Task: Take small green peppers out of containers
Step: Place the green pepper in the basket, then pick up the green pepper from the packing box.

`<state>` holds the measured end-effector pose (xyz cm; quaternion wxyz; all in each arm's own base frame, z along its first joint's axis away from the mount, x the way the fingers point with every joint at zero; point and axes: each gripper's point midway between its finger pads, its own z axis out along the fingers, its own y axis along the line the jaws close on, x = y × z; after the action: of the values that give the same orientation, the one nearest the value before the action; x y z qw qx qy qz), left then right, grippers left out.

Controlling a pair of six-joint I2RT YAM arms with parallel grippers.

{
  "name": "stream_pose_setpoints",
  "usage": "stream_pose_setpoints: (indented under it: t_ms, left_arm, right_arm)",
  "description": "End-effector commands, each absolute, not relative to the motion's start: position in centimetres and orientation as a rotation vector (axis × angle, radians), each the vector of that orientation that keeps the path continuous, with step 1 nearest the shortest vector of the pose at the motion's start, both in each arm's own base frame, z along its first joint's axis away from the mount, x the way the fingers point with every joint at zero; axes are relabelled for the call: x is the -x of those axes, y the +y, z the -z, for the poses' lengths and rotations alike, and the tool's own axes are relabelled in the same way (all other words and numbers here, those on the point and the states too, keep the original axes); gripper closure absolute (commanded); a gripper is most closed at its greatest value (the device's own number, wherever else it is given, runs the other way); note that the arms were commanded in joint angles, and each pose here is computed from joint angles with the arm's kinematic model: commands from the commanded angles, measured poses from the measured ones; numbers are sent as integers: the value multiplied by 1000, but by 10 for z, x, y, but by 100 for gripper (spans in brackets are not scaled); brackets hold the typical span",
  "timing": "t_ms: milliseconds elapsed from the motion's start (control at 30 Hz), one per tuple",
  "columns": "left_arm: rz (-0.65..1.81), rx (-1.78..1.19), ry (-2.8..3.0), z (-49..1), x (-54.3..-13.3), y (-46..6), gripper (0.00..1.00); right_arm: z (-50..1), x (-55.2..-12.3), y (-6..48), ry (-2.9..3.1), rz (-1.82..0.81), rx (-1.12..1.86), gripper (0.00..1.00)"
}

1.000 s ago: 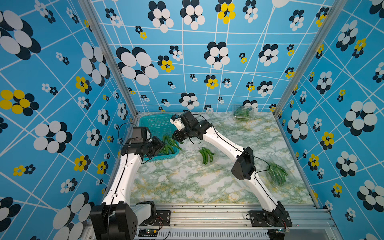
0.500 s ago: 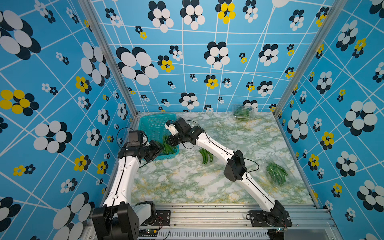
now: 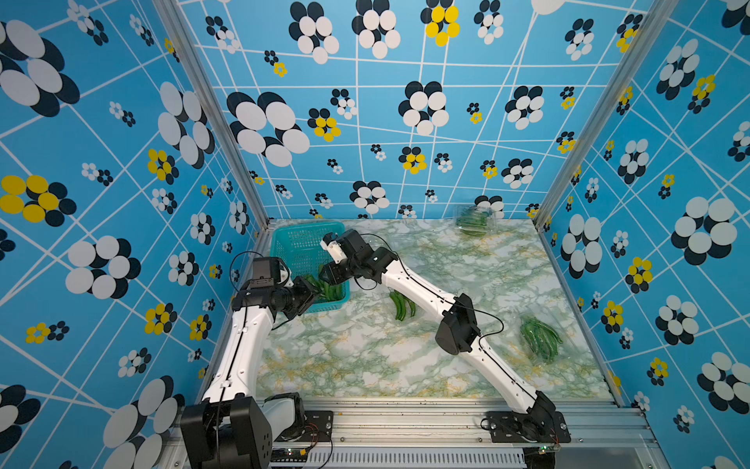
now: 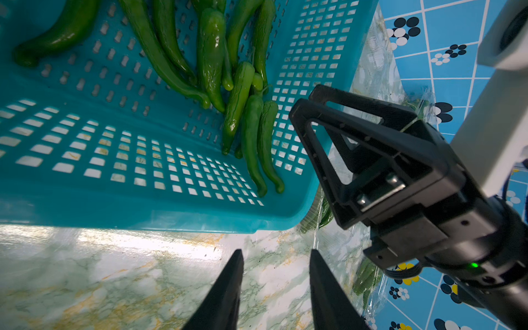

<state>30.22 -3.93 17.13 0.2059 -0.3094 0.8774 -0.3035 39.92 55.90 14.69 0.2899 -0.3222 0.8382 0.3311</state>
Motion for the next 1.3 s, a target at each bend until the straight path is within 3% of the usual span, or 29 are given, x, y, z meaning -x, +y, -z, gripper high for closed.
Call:
stream_pose_setpoints:
  t_ms: [0, 167, 367, 867, 1067, 1267]
  left_arm:
    - [830, 854, 2451, -170, -296, -38, 60]
    - [805, 799, 2500, -168, -296, -53, 58]
    - [767, 650, 2600, -167, -300, -106, 58]
    - [694, 252, 2781, -130, -340, -273, 58]
    - [659, 193, 2850, -102, -357, -306, 58]
    - [588, 194, 2896, -85, -360, -307, 58]
  right_arm:
    - [-174, -422, 549, 2150, -808, 832, 51]
    - [-209, -447, 509, 2139, -717, 768, 51]
    - [-223, -459, 434, 2242, -554, 702, 53]
    - [-175, -438, 261, 2452, -371, 379, 54]
    - [-155, -425, 222, 2501, -360, 299, 54]
    - [-142, -416, 206, 2530, -361, 253, 54]
